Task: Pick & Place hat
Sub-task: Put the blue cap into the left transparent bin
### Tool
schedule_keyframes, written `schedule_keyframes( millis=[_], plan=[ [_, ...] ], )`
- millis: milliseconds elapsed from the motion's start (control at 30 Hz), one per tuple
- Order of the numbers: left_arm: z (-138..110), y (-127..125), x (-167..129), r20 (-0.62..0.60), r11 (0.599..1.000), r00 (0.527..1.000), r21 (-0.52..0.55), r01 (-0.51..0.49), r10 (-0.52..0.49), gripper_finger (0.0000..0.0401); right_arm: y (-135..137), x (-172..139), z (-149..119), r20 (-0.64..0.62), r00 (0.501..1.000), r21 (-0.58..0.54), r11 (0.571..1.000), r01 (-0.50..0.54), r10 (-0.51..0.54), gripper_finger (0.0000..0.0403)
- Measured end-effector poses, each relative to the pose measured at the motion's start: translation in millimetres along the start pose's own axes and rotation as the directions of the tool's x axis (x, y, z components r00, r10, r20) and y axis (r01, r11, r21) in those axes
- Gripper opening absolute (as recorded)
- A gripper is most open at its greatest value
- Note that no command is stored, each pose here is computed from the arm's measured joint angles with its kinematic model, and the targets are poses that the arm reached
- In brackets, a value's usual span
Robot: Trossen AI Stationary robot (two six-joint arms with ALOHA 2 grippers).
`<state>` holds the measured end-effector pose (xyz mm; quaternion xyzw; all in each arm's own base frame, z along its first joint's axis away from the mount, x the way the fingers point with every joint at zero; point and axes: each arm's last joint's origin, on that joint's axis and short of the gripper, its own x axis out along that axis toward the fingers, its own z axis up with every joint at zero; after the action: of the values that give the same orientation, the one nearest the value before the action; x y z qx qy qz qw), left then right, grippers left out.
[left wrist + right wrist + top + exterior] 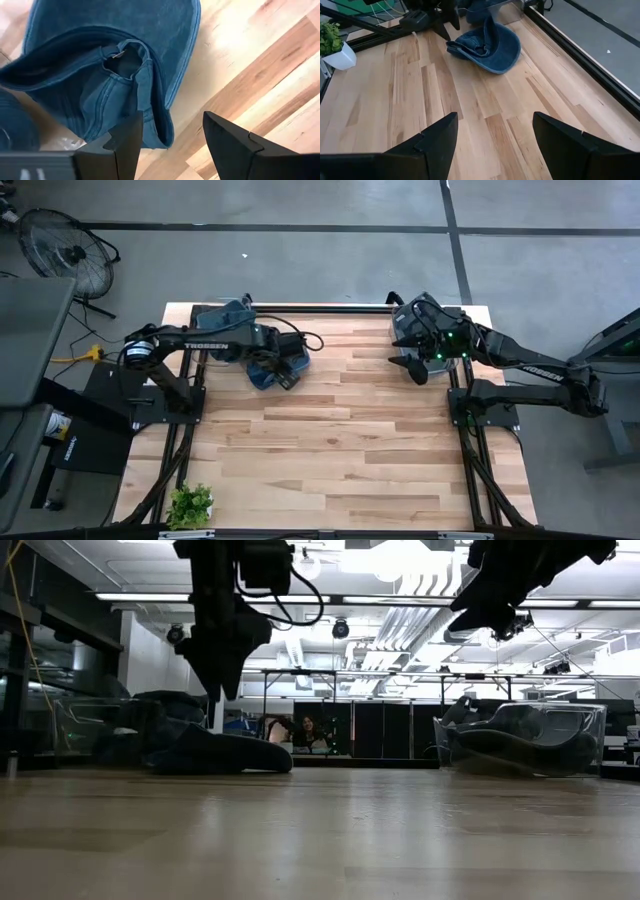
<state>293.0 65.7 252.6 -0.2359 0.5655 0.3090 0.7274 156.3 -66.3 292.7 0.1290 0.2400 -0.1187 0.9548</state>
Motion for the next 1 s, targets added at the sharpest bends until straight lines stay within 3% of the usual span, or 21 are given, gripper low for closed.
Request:
schedule_keyframes(
  millis=[133, 467, 900, 1000],
  plan=[
    [0.6, 0.0, 1.9, -0.004, 1.000, 1.000, 0.008, -0.004, 0.004, 0.0220, -0.6, 0.0, 0.0, 0.001, 1.000, 0.002, 1.000, 0.022, -0.022, 0.0252],
    [2.3, -1.4, 6.7, 0.006, 0.998, 1.000, -0.056, -0.029, 0.029, 0.0334, -1.3, 0.0, 0.1, 0.004, 0.999, 0.067, 0.997, 0.045, -0.045, 0.0252],
    [-1.3, -17.5, 69.4, -0.197, 0.983, 0.968, -0.065, -0.172, 0.157, 0.0342, -1.3, -0.1, -1.5, -0.012, 0.999, 0.160, 0.986, 0.043, -0.042, 0.0252],
    [0.8, -20.8, 78.1, -0.194, 0.982, 0.968, -0.066, -0.177, 0.161, 0.0342, -1.3, -0.1, -1.5, -0.012, 0.999, 0.177, 0.983, 0.045, -0.043, 0.0252]
  ],
)
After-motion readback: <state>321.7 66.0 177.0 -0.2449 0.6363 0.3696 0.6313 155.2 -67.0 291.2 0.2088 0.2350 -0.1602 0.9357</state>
